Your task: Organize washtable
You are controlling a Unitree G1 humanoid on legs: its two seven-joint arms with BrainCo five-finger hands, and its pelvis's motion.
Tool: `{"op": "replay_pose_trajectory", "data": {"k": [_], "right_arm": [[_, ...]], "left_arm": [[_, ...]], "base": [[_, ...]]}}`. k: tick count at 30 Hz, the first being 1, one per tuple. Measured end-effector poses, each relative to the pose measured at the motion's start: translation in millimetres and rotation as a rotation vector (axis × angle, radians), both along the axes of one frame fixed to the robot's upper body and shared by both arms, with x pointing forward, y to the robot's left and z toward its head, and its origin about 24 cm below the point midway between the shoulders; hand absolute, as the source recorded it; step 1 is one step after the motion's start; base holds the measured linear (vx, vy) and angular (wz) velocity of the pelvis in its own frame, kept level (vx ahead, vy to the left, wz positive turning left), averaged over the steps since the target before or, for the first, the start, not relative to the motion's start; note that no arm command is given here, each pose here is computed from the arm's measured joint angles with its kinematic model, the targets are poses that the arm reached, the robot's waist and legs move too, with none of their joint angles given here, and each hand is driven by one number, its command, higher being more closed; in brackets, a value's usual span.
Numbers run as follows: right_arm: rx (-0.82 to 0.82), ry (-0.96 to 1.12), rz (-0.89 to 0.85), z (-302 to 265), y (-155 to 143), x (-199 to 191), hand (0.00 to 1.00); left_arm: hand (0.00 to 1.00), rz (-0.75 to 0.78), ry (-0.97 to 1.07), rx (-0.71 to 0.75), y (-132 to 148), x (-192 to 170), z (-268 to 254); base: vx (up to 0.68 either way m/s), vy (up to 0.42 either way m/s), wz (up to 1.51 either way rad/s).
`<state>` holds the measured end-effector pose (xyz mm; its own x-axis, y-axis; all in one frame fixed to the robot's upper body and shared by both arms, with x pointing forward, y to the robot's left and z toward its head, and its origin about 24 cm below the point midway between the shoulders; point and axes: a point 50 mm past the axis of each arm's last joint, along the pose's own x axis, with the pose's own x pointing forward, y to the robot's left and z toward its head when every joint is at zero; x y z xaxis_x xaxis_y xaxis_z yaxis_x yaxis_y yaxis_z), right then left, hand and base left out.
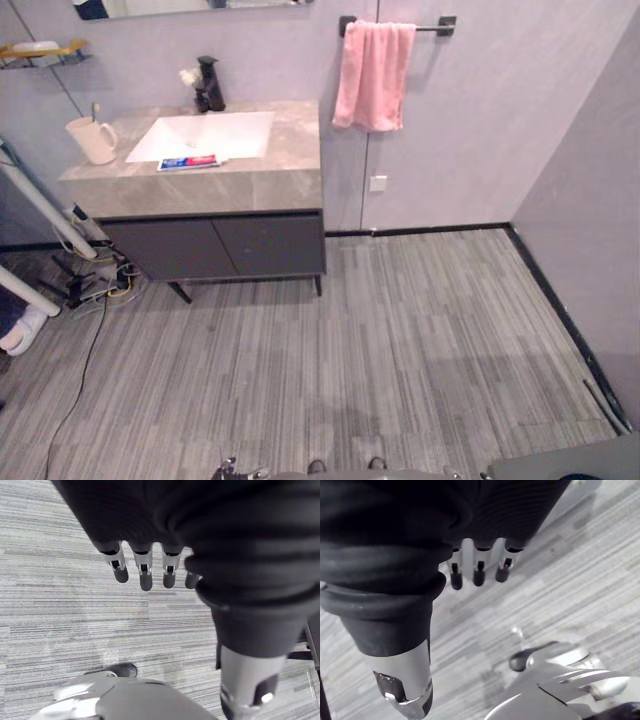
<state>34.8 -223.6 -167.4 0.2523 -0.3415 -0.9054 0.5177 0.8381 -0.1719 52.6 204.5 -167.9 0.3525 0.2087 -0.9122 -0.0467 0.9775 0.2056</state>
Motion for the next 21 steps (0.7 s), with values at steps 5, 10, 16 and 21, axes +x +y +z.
{"op": "replay_pose_trajectory", "data": {"k": [5, 10, 16, 21], "right_arm": [[0.002, -0.002, 0.015, -1, 3, 4, 0.00], [0.001, -0.014, 0.055, 0, 7, 13, 0.00], [-0.002, -0.041, 0.066, 1, 7, 25, 0.00], [-0.008, -0.046, 0.069, 2, 5, 27, 0.00]], "left_arm": [[0.00, -0.032, 0.003, 0.005, 1, 3, 0], [0.00, -0.051, -0.001, 0.021, 5, 9, 1], [0.00, -0.066, -0.013, 0.022, 4, 17, 2], [0.00, -0.068, -0.015, 0.019, 2, 18, 1]], "base": [[0.16, 0.003, -0.07], [0.12, -0.006, -0.07], [0.02, -0.003, -0.05], [-0.07, -0.009, -0.15]]}}
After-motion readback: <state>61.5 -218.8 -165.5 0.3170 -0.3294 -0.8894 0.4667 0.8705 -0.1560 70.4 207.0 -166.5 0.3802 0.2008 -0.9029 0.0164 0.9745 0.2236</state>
